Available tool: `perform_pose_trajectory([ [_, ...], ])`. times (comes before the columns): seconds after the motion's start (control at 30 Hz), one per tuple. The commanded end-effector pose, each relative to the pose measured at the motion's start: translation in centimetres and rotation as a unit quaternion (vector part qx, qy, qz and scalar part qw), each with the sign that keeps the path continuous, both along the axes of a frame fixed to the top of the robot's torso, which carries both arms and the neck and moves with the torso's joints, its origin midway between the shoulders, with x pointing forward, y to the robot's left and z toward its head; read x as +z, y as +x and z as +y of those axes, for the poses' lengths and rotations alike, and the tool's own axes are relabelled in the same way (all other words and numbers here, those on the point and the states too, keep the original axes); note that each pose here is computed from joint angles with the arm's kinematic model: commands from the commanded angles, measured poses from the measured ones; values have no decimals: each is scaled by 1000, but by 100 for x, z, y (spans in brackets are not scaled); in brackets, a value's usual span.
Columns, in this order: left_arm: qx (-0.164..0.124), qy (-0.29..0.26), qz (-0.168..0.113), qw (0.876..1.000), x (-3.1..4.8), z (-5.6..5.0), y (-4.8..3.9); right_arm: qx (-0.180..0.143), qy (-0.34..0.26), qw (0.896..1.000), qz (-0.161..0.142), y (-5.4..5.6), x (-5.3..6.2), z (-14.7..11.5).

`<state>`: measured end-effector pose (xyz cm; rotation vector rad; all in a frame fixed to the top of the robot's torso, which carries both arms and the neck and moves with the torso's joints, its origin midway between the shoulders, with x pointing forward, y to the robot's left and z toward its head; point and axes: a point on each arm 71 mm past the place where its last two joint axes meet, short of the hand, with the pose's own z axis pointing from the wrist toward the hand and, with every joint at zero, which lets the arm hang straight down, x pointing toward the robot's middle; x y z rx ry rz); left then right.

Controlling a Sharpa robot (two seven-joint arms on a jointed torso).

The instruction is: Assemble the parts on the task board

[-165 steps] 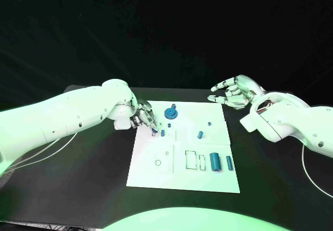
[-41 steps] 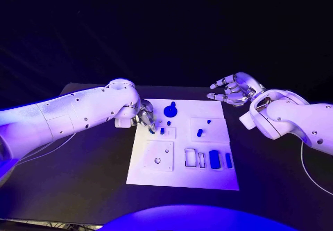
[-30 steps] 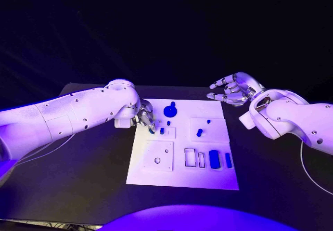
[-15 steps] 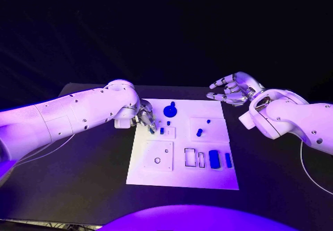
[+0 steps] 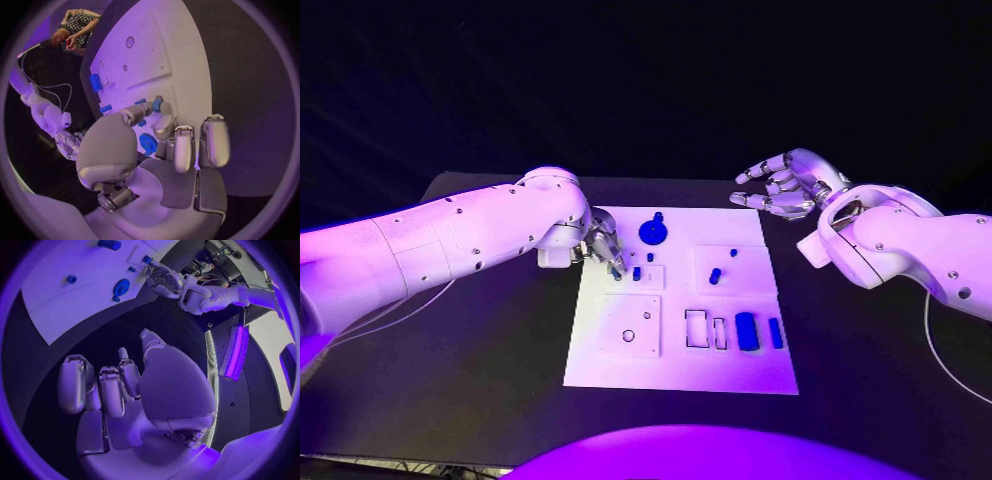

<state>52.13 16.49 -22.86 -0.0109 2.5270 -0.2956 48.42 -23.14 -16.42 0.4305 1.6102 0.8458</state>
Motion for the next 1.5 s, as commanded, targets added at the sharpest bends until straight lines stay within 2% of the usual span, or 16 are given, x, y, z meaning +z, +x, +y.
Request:
perform_pose_trajectory([
  [0.03, -10, 5, 15, 1000, -45, -15, -40, 11, -3, 1000, -6, -8, 6, 18],
  [0.77, -3, 2, 15, 1000, -41, 27, -37, 11, -4, 1000, -5, -5, 4, 18],
  [1.23, -15, 3, 24, 1000, -12, 14, -66, 11, -4, 1000, -5, -2, 3, 21],
  [1.5, -18, 7, 25, 1000, 12, 22, -50, 11, -4, 1000, -5, -2, 3, 20],
])
